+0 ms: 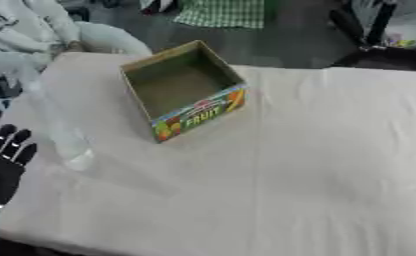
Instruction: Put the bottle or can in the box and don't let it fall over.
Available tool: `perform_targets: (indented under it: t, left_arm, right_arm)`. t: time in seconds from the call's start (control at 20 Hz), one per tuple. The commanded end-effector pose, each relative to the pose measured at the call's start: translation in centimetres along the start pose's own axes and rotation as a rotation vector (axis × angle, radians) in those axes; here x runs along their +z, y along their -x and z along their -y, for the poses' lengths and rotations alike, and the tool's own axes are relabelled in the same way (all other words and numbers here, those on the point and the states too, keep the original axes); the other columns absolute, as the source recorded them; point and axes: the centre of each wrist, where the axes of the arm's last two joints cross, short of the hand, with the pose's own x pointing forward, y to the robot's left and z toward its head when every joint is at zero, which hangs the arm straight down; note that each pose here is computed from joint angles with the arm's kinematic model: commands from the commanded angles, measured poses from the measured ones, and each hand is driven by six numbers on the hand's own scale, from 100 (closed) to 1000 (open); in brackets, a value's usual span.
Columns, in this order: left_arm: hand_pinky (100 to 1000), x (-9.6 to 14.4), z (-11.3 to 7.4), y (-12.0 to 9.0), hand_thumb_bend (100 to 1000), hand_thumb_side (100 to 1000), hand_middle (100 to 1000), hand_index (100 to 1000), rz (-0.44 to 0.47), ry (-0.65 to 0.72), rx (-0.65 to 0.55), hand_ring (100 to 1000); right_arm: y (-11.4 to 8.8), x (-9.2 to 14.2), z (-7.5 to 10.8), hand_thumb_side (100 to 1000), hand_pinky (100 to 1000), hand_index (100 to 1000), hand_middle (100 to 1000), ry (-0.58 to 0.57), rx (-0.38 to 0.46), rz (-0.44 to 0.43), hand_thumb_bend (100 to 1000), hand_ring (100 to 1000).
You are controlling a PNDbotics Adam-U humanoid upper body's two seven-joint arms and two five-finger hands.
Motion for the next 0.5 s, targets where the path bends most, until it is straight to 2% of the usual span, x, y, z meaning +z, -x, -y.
perform_targets:
  t: [0.05, 0.5]
  left_arm:
    - [106, 0.0, 0.8, -1.1, 400, 1000, 329, 905, 0.001, 0.034, -0.028, 365]
    - [100, -0.3, 1.8, -1.4, 391, 1000, 279, 898, -0.035, 0.048, -0.021, 301]
  right_arm:
    - [-1.1, -0.6, -0.1, 691, 865, 1000, 1000, -0.026, 0.011, 0.039, 100, 965]
    - [-1.0, -0.7, -0.1, 689, 865, 1000, 1000, -0.033, 0.010, 0.039, 100, 966]
